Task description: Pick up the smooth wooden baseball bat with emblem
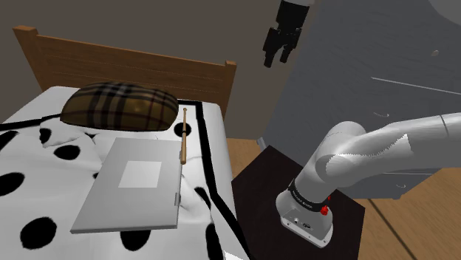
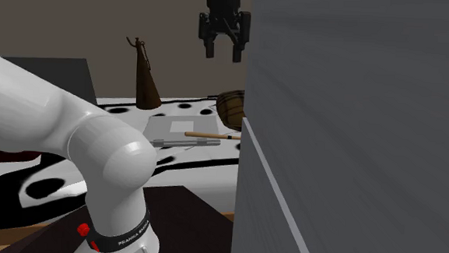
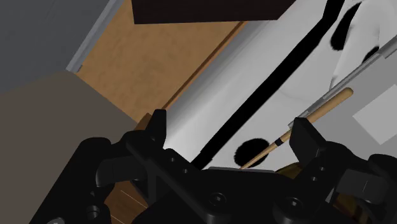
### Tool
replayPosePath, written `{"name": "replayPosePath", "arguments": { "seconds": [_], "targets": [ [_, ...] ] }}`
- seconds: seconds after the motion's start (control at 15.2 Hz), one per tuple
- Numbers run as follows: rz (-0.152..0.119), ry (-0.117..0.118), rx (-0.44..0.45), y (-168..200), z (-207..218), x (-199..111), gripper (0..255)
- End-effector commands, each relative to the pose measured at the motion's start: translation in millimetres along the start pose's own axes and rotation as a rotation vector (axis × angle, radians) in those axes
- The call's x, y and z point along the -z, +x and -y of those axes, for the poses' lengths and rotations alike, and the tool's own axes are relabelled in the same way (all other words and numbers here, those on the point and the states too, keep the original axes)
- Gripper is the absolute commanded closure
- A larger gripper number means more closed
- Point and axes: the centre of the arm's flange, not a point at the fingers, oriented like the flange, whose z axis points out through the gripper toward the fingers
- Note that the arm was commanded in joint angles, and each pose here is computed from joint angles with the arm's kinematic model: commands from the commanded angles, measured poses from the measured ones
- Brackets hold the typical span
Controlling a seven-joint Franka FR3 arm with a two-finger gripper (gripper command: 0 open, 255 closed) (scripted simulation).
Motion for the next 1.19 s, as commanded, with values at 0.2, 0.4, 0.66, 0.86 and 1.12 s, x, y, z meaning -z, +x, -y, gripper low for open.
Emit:
{"name": "replayPosePath", "arguments": {
  "seconds": [0.2, 0.4, 0.66, 0.86, 1.12],
  "targets": [
    [0.014, 0.012, -0.058, 20.0, 17.7, -29.3, 0],
    [0.027, 0.025, -0.116, 40.6, 34.5, -58.8, 0],
    [0.045, 0.042, -0.193, 68.9, 55.7, -98.1, 0],
    [0.059, 0.054, -0.251, 90.7, 70.5, -127.7, 0],
    [0.077, 0.071, -0.329, 120.4, 88.9, -167.4, 0]
  ]
}}
